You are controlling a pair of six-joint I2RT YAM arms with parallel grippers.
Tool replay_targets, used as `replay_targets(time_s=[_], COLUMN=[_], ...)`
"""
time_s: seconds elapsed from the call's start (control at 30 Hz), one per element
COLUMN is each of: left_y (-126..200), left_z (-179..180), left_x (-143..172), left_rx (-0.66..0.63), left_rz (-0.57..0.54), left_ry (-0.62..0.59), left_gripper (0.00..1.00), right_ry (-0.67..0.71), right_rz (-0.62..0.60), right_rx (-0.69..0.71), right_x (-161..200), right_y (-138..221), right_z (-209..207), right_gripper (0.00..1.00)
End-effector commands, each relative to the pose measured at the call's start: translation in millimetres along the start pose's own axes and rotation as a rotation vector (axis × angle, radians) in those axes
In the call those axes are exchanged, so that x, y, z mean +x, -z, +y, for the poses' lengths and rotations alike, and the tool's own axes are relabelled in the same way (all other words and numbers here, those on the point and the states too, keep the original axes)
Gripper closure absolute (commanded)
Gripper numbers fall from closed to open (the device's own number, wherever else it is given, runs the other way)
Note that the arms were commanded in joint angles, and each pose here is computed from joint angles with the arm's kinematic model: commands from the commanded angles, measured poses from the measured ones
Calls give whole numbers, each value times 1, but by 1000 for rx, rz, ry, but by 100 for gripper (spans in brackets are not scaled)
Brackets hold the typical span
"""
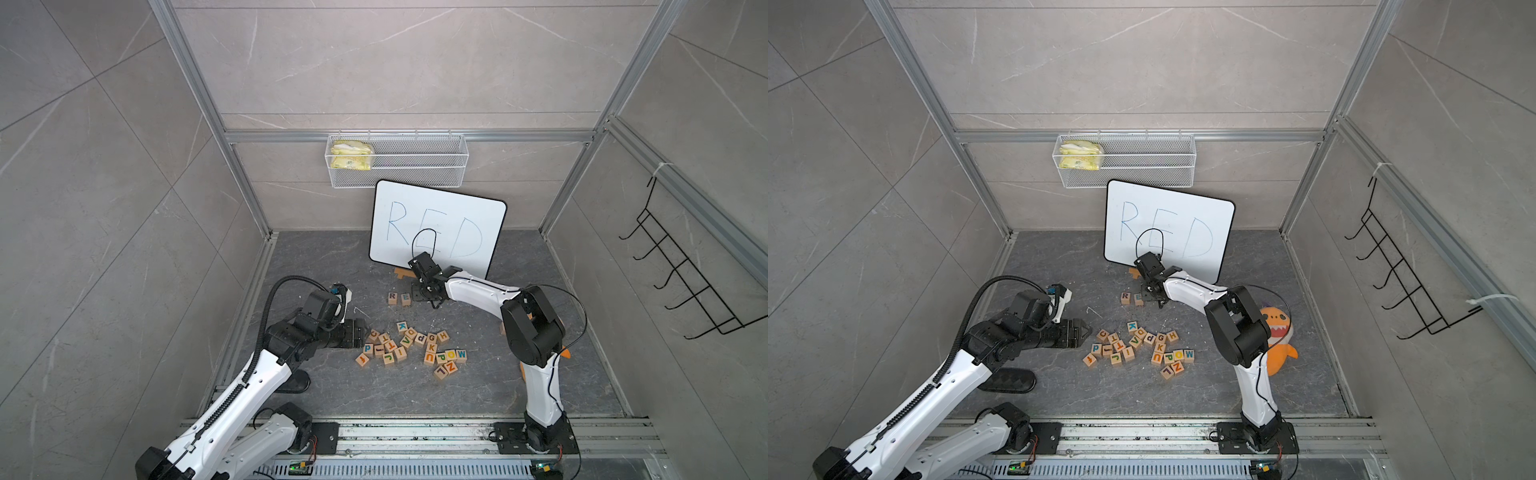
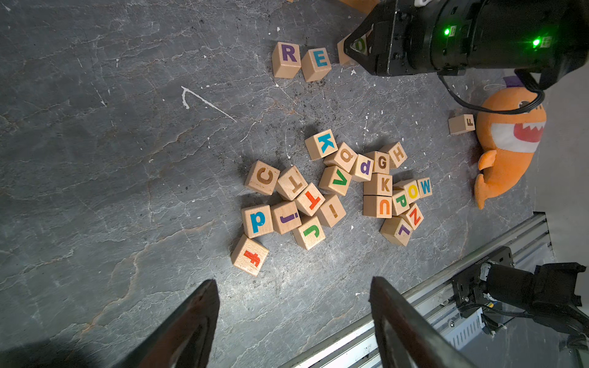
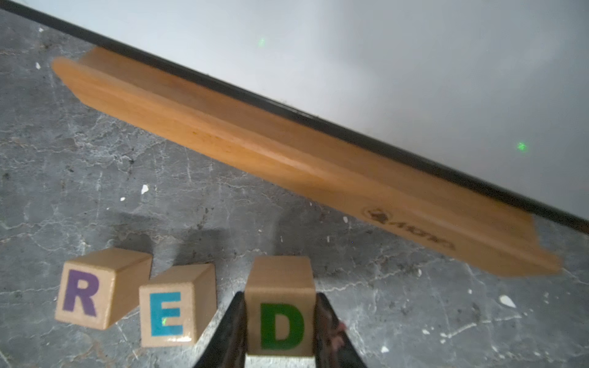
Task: Assemble the uppercase word "red" with letter blocks
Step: Place the letter block at the center of the board.
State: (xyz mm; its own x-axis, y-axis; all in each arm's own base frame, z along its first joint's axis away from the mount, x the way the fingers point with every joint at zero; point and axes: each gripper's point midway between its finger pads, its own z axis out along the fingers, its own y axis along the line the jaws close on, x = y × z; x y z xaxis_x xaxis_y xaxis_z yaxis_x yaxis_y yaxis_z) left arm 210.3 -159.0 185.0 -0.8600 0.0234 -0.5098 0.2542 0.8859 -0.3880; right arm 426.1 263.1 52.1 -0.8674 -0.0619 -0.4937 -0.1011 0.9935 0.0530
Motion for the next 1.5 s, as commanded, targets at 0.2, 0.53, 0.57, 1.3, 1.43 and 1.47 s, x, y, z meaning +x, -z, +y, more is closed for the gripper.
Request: replay_targets(time_s=[0.2,0.53,0.57,1.3,1.43,1.47], left_y=[2,2,2,2,1,1], left_z=[-6,-5,-5,-5,-4,-4], left_x=[-5,-5,-5,-6,-6,-5], left_rx=[28,25,26,22,20,20], left_rz=[-16,-15,-16,-18,-16,-16], left_ry=[-30,-29,-29,-28,-27,-29], left_gripper=[22,22,22,22,22,22], right_ry=[12,-32,-36,-74,-79,-78], right_rz=[43,70,75,77,67,63], right_rx=[40,8,8,11,-6,-7], right_x=[8,15,16,16,12,11], right_y=[-6,-11,-12,-10,-3,0], right_z=[3,11,11,12,14,14], right_gripper=[74,71,71,57,57,56])
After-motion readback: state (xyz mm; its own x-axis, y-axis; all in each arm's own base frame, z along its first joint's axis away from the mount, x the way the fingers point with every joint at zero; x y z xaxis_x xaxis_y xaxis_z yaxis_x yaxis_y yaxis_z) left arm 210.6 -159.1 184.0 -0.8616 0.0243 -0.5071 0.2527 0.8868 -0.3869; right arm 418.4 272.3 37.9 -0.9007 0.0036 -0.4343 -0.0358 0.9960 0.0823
